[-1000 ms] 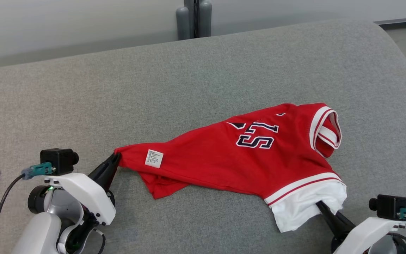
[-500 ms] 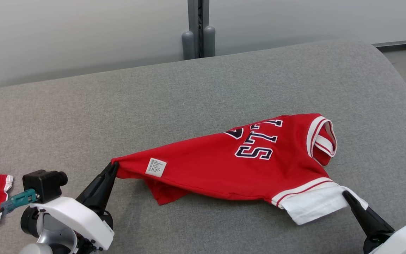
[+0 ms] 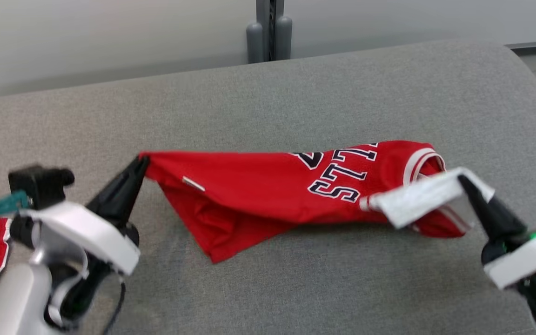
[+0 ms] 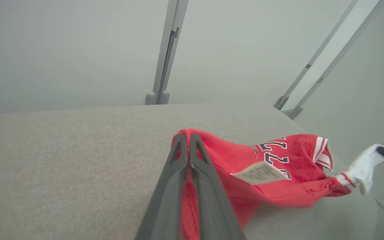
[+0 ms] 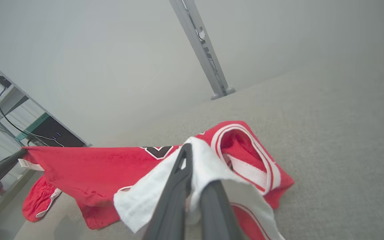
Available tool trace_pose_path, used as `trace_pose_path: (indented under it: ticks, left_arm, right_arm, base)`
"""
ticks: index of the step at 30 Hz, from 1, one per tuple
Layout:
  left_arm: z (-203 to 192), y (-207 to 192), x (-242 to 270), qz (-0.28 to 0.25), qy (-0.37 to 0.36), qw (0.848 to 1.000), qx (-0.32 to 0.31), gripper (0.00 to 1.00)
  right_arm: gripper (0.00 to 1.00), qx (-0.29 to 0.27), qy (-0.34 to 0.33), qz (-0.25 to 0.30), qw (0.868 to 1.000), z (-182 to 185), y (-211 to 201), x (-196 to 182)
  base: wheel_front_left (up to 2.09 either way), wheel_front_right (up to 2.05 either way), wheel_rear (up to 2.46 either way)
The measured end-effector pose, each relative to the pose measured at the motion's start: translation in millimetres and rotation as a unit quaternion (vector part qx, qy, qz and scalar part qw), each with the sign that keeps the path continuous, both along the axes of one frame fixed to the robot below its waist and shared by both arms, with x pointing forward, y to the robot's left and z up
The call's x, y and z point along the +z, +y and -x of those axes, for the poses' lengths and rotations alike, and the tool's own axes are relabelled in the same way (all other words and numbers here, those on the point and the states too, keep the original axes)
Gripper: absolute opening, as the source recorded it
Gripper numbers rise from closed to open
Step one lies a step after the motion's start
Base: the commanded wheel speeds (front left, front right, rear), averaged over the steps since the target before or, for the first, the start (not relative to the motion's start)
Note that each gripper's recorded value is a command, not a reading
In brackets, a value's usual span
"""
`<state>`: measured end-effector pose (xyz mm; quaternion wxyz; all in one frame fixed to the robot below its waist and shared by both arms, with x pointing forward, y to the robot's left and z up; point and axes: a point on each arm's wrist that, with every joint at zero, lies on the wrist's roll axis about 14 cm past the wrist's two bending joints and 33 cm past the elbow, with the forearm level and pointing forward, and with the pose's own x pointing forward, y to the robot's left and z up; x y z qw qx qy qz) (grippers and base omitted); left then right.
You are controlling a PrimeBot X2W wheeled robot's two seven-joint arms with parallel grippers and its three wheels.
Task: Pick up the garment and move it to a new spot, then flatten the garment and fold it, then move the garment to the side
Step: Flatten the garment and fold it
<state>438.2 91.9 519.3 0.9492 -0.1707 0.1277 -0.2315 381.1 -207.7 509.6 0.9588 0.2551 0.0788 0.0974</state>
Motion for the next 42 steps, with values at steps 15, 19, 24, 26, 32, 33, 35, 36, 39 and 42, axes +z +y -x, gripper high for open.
trace_pose_path:
  ticks: [15, 19, 24, 26, 32, 33, 35, 36, 39, 42]
  left_arm:
    - [-156, -2, 35, -0.067, -0.036, 0.997, -0.014, 0.0]
    - [-192, 0, 51, -0.062, -0.057, 0.996, -0.001, 0.0]
    - [-240, 6, 71, -0.084, -0.096, 0.992, 0.015, 0.0]
    - [-254, 7, 77, -0.089, -0.111, 0.99, 0.019, 0.0]
    - [-288, 16, 94, -0.097, -0.155, 0.982, 0.045, 0.0]
    - [-292, 19, 97, -0.096, -0.161, 0.981, 0.051, 0.0]
    - [-298, 21, 101, -0.096, -0.17, 0.979, 0.058, 0.0]
    - [-299, 22, 101, -0.098, -0.171, 0.979, 0.061, 0.0]
    - [-302, 21, 102, -0.099, -0.172, 0.978, 0.063, 0.0]
    - [-302, 15, 89, -0.102, -0.153, 0.981, 0.055, 0.0]
  right_arm:
    - [0.0, 0.004, -0.172, 0.087, 0.981, -167, -9, 118]
    - [0.0, -0.02, -0.218, 0.108, 0.97, -205, -16, 145]
    - [0.0, -0.047, -0.289, 0.131, 0.947, -255, -19, 190]
    - [0.0, -0.055, -0.304, 0.14, 0.941, -269, -21, 201]
    - [0.0, -0.068, -0.345, 0.16, 0.922, -301, -19, 234]
    - [0.0, -0.068, -0.349, 0.16, 0.921, -304, -17, 237]
    - [0.0, -0.064, -0.354, 0.164, 0.918, -309, -12, 239]
    - [0.0, -0.059, -0.355, 0.167, 0.918, -310, -8, 239]
    - [0.0, -0.05, -0.36, 0.171, 0.916, -312, 1, 242]
    - [0.0, -0.039, -0.355, 0.167, 0.919, -313, 9, 236]
  base:
    - [0.0, 0.0, 0.0]
    - [0.0, 0.0, 0.0]
    - [0.0, 0.0, 0.0]
    - [0.0, 0.0, 0.0]
    - [0.0, 0.0, 0.0]
    - [0.0, 0.0, 0.0]
    - [0.0, 0.0, 0.0]
    - [0.0, 0.0, 0.0]
    - [0.0, 0.0, 0.0]
    - [0.0, 0.0, 0.0]
